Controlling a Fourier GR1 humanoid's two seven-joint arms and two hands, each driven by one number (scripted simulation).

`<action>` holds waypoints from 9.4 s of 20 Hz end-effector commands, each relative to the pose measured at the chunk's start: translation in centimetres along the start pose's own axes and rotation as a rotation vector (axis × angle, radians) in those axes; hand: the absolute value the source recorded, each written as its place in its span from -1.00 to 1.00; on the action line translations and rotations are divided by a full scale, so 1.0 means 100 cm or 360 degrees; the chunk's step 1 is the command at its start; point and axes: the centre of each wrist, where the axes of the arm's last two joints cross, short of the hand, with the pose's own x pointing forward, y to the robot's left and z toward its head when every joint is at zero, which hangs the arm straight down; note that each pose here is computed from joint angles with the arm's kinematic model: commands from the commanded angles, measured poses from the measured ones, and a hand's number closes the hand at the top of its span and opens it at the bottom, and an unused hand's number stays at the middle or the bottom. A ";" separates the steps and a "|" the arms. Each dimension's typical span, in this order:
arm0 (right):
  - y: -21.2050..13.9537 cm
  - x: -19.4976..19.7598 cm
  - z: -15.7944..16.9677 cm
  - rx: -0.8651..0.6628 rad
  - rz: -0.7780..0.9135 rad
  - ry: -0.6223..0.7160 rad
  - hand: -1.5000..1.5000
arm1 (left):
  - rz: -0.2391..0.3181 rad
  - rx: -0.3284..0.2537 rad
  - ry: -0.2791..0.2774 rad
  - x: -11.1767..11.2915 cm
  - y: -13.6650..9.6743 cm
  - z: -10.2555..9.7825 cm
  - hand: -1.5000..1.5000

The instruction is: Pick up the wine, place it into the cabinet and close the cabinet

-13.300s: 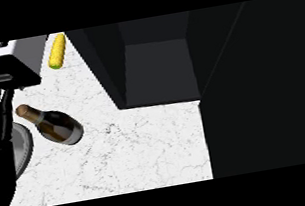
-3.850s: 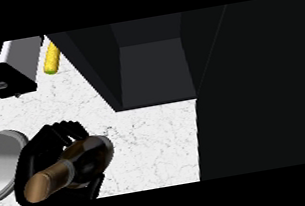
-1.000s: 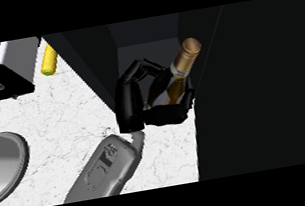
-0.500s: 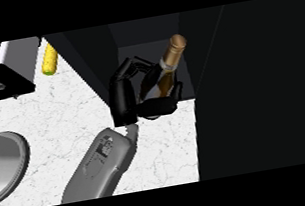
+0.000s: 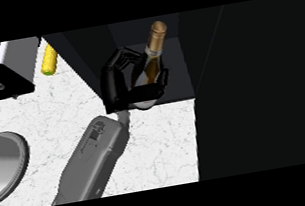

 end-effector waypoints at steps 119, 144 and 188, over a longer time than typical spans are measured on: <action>0.027 0.009 -0.005 0.0116 -0.0133 -0.0080 -1.00 | 0.0151 0.0098 0.0088 -0.062 0.012 -0.011 -1.00; 0.011 0.013 0.006 0.0031 -0.0077 -0.0078 -1.00 | 0.0207 0.0087 -0.0029 0.027 -0.025 0.154 -1.00; 0.102 0.024 0.045 0.0984 -0.0394 0.0143 1.00 | 0.0243 -0.0006 -0.0111 0.119 0.196 0.187 -1.00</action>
